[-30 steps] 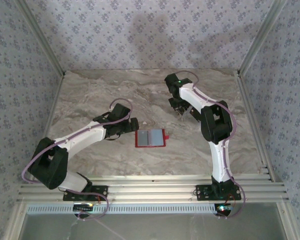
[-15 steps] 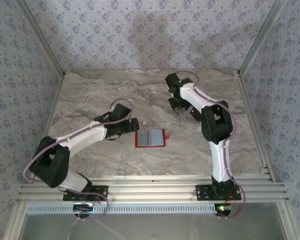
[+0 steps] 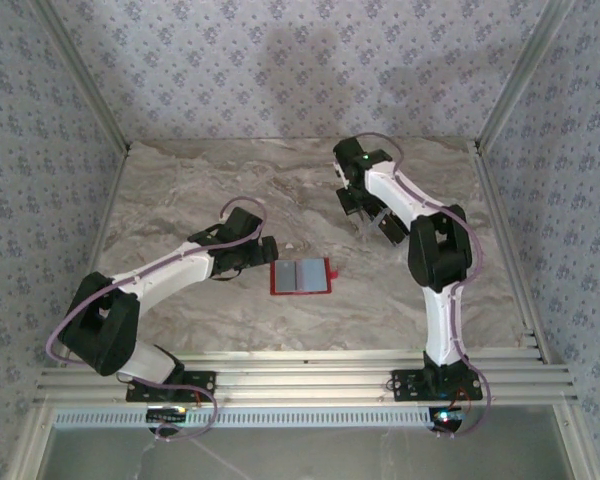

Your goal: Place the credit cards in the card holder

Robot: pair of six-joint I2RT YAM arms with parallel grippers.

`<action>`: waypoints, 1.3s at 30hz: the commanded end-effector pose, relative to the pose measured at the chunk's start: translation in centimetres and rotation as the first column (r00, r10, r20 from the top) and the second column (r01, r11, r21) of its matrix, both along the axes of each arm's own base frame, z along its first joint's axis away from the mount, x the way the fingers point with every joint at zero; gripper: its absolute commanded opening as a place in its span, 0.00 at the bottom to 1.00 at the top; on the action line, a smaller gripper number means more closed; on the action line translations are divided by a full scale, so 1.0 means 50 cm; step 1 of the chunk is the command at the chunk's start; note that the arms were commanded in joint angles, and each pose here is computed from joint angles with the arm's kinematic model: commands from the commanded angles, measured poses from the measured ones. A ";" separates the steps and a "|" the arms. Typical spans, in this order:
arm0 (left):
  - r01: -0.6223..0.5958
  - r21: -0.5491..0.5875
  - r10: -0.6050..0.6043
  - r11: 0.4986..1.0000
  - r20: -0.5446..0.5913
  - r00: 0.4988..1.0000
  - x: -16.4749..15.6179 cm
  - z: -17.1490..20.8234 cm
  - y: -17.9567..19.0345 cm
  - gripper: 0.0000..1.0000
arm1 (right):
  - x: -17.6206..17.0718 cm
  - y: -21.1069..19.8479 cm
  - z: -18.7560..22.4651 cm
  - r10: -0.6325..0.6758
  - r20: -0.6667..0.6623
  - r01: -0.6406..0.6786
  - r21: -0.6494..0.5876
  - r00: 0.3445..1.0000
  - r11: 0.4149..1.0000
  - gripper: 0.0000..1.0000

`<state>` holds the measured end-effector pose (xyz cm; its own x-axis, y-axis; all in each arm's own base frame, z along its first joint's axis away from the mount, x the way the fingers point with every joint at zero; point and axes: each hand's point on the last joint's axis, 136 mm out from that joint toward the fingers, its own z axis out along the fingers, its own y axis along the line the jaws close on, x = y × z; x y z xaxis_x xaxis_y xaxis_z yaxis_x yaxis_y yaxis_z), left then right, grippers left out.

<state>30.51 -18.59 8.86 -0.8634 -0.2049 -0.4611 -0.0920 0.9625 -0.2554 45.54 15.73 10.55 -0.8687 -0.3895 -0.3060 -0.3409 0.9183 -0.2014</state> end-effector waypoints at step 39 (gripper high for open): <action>0.163 0.244 -0.143 0.956 -0.099 0.985 -0.061 -0.065 -0.018 1.00 | -0.363 0.271 -0.031 -0.151 -0.175 0.230 0.674 0.973 0.703 0.00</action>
<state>27.53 -19.70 5.44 -0.9123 0.0427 -0.4072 0.0582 0.9980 -0.0258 27.11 29.56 9.93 -0.9411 0.0273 -0.3370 -0.1670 0.8291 0.5335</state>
